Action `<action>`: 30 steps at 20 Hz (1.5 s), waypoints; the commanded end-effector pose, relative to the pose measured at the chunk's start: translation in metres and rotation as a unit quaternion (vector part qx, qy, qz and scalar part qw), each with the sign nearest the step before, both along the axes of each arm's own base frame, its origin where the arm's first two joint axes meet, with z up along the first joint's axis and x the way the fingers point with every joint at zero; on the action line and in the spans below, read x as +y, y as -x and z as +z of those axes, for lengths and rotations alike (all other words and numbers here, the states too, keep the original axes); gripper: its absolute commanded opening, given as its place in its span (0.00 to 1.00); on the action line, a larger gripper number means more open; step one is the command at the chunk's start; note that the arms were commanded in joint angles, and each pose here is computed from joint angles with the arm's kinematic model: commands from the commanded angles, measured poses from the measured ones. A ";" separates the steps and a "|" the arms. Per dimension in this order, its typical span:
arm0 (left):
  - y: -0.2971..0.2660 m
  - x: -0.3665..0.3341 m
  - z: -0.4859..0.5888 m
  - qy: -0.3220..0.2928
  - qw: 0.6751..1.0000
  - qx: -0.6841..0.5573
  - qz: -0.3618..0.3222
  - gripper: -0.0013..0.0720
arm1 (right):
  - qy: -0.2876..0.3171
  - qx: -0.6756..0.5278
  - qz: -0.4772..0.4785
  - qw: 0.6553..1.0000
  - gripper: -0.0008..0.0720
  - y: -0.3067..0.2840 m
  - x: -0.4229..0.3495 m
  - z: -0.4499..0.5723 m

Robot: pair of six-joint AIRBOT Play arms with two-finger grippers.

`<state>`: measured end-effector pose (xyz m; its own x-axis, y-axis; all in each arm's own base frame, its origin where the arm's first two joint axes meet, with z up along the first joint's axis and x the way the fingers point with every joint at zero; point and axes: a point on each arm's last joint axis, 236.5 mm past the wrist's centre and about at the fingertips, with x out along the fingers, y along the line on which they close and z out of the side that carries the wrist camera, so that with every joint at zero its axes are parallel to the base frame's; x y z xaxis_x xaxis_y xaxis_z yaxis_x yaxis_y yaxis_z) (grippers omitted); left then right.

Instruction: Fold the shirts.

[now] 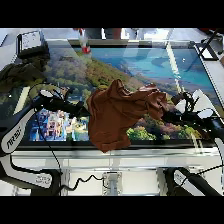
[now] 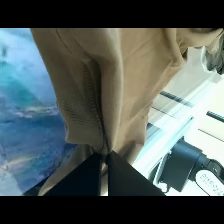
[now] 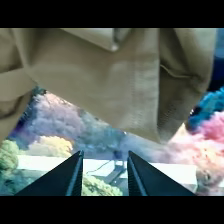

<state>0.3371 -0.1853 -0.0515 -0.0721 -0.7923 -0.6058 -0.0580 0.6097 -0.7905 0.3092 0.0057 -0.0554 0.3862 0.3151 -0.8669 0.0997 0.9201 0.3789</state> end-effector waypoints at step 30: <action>0.009 -0.003 0.007 0.017 0.999 -0.004 -0.028 0.04 | 0.059 0.086 0.039 0.994 0.48 -0.024 -0.042 -0.018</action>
